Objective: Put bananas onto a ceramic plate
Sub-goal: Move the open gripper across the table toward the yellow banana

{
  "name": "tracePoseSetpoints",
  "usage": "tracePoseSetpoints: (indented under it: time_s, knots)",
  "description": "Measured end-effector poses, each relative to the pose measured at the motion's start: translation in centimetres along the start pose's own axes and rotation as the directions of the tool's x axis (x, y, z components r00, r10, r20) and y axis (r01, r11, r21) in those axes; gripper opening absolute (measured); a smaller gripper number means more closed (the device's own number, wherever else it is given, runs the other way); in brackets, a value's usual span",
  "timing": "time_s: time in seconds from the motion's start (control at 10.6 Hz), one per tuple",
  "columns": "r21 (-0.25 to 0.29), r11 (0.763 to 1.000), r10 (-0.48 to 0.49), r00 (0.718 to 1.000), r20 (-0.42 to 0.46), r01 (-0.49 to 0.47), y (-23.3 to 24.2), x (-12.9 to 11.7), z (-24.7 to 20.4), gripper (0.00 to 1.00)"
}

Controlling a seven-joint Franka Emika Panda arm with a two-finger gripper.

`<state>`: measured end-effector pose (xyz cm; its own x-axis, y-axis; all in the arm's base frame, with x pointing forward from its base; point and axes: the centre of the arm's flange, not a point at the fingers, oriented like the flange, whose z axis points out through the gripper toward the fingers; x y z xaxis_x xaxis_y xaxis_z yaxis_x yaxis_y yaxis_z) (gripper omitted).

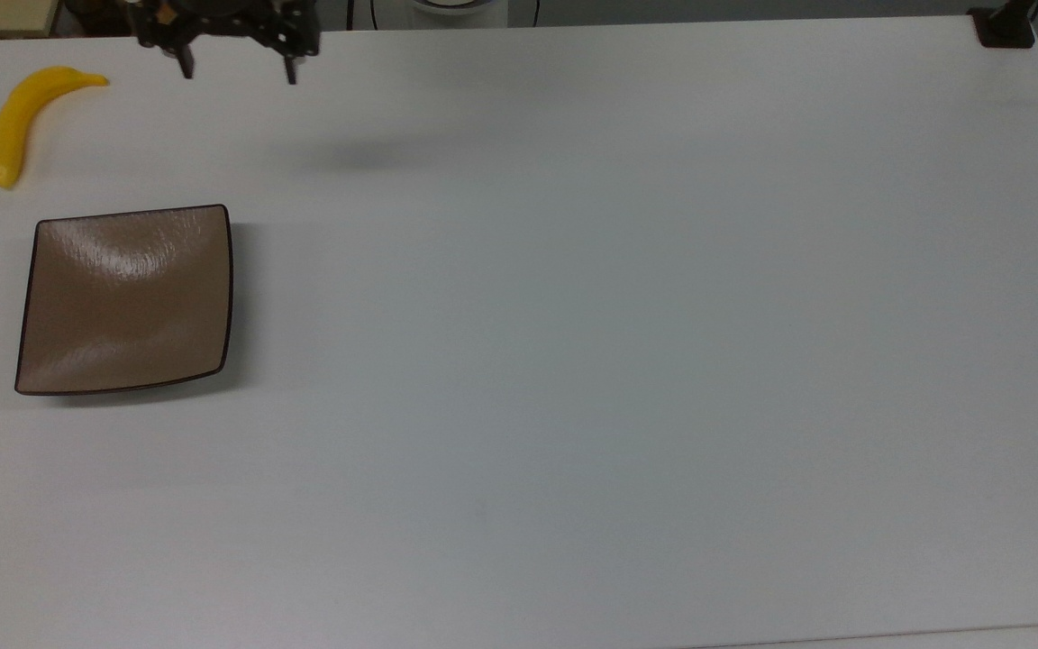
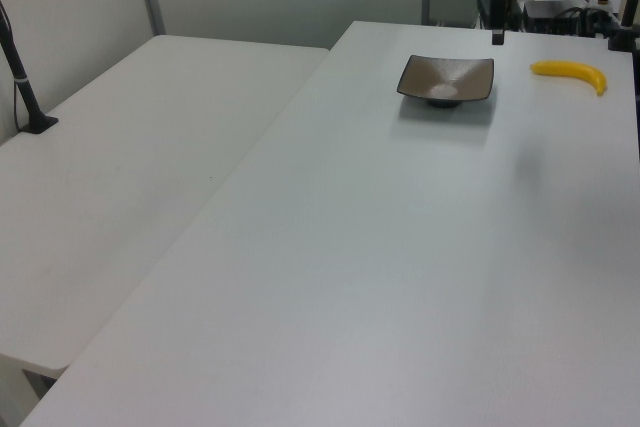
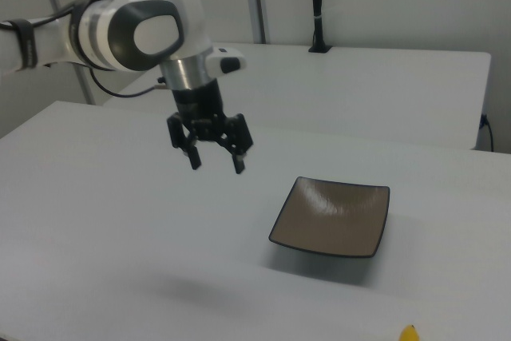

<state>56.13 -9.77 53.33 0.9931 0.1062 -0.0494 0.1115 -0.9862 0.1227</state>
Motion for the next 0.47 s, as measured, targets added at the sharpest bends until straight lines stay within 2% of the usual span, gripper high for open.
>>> tracePoseSetpoints:
  time_s: [0.47]
  knots:
    - [-0.053, 0.998, 0.016, 1.0, 0.007, -0.015, 10.3, -2.1, 4.3, 1.0]
